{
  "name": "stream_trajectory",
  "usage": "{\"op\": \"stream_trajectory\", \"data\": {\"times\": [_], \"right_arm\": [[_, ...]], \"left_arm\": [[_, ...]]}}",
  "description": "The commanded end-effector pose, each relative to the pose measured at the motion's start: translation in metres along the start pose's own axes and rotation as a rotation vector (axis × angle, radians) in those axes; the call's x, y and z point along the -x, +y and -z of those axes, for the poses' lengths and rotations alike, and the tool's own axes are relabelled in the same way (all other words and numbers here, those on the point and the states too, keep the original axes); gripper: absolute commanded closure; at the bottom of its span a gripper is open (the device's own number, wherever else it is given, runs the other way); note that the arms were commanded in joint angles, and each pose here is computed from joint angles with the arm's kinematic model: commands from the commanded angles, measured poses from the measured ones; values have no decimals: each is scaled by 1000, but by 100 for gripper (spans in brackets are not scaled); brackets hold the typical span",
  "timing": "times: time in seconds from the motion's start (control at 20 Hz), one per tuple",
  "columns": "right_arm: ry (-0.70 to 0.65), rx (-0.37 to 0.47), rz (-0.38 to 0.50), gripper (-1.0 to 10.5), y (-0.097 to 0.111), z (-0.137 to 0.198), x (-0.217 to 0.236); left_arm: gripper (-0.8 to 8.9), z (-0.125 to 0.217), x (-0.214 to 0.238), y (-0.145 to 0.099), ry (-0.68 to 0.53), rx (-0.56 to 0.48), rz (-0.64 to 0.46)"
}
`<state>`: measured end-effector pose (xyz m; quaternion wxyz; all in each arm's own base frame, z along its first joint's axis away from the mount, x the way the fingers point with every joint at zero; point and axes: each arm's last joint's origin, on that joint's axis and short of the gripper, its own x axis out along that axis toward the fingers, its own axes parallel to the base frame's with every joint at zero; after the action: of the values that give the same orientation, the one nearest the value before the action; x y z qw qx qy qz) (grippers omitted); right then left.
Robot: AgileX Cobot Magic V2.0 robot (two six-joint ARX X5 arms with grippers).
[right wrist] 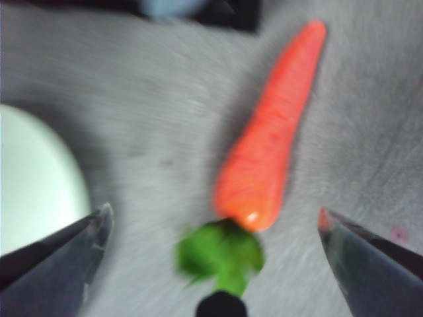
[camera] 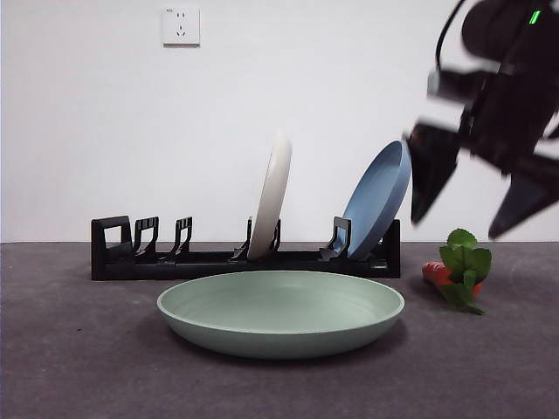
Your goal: Take the green plate from the plate rack,put the plate on the table,take the carrot from the table,put the carrot in the plate
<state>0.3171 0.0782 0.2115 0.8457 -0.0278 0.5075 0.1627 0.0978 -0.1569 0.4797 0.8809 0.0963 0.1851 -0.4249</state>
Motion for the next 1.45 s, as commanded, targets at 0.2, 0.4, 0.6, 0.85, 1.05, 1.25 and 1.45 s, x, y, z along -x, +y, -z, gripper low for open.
{"op": "stream_trajectory", "data": {"times": [0.2,0.4,0.6,0.85,1.05,1.25,1.45], "right_arm": [[54,-15,44,385,-6,2,-37],[68,-23,44,577,-8,3,-49],[49,-25,44,832,-8,2,-51],[53,-25,44,962,-8,2,-51],[68,-21,40,962,-6,3,-36],[38,11,20,962,12,6,17],[1,94,-131,962,48,17,65]], "left_arm": [[584,5,31,4,-48,51,1],[585,6,32,4,-35,69,1],[585,7,32,4,-31,69,0],[585,7,32,4,-25,69,-1],[585,9,32,4,-11,66,-3],[585,9,32,4,-10,63,-3],[585,9,32,4,-10,59,-3]]}}
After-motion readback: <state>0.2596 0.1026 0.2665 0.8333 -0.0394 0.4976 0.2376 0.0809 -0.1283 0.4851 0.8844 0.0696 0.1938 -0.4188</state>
